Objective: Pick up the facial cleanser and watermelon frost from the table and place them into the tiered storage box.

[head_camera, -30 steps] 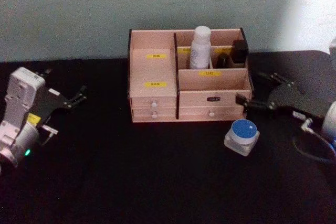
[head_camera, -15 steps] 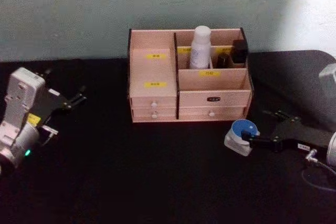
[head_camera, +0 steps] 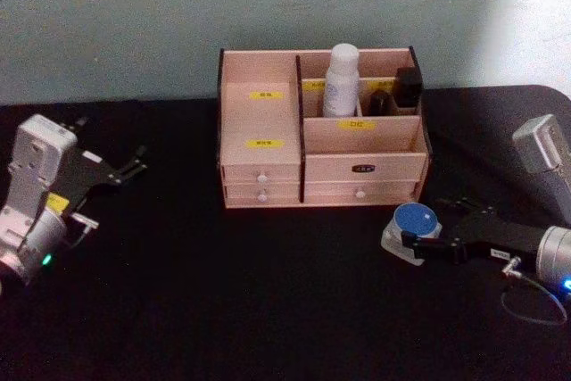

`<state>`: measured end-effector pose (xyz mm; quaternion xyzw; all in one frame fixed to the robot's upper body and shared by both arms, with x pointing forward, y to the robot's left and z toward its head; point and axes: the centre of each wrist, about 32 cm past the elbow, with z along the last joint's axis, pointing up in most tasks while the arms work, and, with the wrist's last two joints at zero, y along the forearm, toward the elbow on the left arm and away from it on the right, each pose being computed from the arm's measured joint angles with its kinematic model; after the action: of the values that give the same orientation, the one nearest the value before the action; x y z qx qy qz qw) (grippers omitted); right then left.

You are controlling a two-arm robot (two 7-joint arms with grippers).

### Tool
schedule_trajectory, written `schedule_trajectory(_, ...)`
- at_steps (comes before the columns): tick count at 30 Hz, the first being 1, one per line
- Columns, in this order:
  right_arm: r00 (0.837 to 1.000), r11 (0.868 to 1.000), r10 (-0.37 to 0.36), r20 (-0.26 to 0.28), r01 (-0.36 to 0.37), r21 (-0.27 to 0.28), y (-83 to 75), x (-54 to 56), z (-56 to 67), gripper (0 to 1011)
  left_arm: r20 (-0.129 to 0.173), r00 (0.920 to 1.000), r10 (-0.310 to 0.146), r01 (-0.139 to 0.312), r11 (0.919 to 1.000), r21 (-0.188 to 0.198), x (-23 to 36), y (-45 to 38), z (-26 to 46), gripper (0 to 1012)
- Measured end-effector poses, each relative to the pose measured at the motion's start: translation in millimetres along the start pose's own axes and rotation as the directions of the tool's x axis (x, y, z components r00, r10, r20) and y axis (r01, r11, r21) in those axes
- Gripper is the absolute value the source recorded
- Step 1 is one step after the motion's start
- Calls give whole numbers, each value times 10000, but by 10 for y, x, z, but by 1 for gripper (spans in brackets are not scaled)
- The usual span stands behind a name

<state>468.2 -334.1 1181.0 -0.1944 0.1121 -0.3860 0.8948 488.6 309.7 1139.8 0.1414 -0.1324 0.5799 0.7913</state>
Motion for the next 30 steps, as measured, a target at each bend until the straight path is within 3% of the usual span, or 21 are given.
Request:
schedule_trajectory(15, 9996, 9999, 8, 275, -4, -151, 131, 14, -40, 1003, 1, 10000, -1, 1, 10000, 0, 0, 0, 0, 1001)
schedule_trajectory(30, 9994, 9999, -21, 332, 26, -156, 166, 26, -45, 1003, 1, 10000, 0, 0, 10000, 1, 0, 0, 0, 1001)
